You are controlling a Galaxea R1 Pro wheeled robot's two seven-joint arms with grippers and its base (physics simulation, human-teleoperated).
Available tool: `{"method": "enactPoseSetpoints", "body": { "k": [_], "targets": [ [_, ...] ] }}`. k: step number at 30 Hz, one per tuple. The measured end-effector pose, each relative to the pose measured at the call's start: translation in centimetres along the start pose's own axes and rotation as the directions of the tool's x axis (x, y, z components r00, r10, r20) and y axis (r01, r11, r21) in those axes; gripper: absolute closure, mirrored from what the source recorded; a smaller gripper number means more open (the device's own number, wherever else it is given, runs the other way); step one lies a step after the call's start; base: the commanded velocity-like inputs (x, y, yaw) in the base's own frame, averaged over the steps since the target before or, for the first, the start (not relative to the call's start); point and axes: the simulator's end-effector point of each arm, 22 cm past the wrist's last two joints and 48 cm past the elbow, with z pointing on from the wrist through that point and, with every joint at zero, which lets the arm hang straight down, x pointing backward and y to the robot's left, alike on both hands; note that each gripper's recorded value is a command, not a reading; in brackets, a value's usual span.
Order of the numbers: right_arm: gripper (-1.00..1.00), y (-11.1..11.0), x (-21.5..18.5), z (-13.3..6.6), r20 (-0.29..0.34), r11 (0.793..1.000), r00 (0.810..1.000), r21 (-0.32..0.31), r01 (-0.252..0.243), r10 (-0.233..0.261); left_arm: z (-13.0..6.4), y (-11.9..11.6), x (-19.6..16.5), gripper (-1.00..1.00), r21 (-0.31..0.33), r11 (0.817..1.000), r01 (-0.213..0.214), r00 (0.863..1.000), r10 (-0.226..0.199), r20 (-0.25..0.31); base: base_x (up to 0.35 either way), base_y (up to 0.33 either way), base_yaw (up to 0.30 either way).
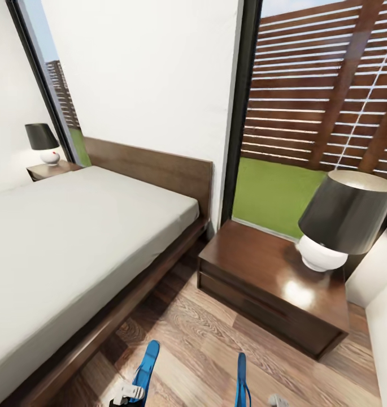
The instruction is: In the bedroom, move the book from the bed onto either nightstand, and place the two sandals side by side next to the bed.
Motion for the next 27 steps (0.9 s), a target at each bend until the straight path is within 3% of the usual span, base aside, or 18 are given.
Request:
{"method": "enactPoseSetpoints", "body": {
  "k": [27],
  "targets": [
    [1.00,0.00,0.00,0.00,0.000,1.000,1.000,0.000,0.000,0.000,0.00,0.01,0.00,1.00,0.000,1.000,0.000,1.000,0.000,0.000,0.000,0.000,0.286]
  ]
}}
